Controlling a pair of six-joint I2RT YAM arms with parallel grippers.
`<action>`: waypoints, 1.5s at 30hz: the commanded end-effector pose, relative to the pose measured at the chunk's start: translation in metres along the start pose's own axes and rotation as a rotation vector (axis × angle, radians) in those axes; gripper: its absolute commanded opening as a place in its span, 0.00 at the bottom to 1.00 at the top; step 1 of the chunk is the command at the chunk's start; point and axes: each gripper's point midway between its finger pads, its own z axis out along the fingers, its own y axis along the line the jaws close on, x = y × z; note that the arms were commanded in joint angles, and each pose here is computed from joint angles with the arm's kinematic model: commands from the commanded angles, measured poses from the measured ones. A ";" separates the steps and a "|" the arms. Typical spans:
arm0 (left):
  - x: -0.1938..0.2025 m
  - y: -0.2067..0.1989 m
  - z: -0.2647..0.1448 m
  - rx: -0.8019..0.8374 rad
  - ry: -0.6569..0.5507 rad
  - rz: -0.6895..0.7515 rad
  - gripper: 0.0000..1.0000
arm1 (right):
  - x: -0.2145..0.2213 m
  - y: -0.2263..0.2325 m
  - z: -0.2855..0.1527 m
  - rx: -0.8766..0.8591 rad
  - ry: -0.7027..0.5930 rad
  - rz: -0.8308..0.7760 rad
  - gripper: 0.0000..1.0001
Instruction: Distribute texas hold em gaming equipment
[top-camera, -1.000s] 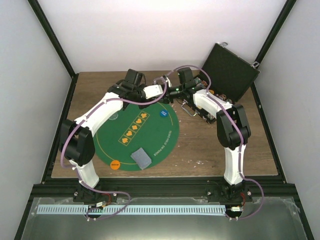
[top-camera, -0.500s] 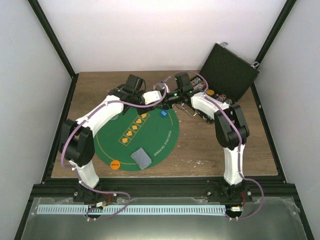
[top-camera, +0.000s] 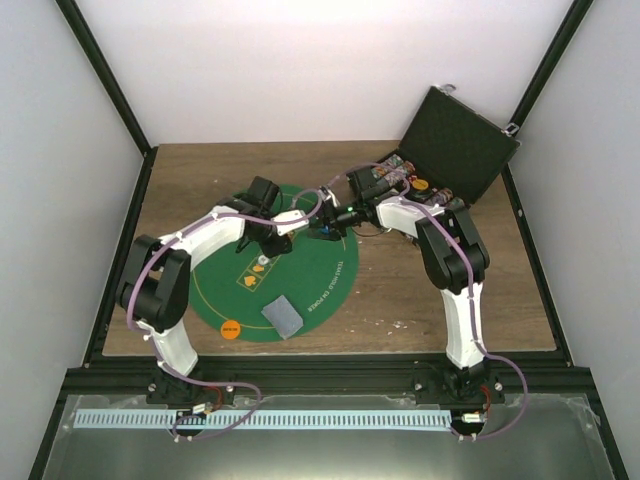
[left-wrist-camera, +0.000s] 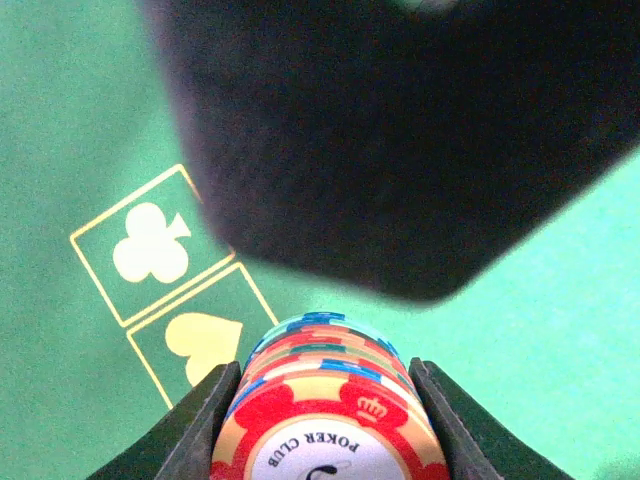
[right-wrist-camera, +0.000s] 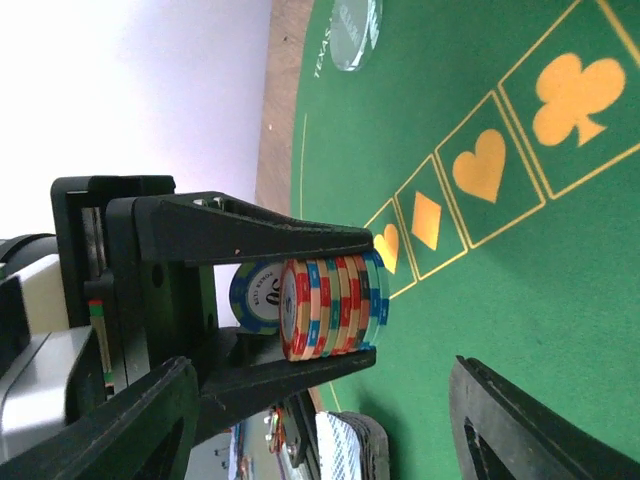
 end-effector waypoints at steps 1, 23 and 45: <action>0.006 0.011 -0.006 -0.039 -0.009 -0.075 0.00 | -0.004 -0.004 0.001 0.037 -0.011 -0.044 0.70; 0.170 0.000 -0.080 -0.066 0.170 -0.542 0.00 | -0.026 -0.004 -0.008 0.379 -0.078 -0.295 0.70; 0.250 -0.019 -0.056 -0.189 0.251 -0.551 0.00 | -0.014 0.010 0.147 0.452 0.101 -0.900 0.68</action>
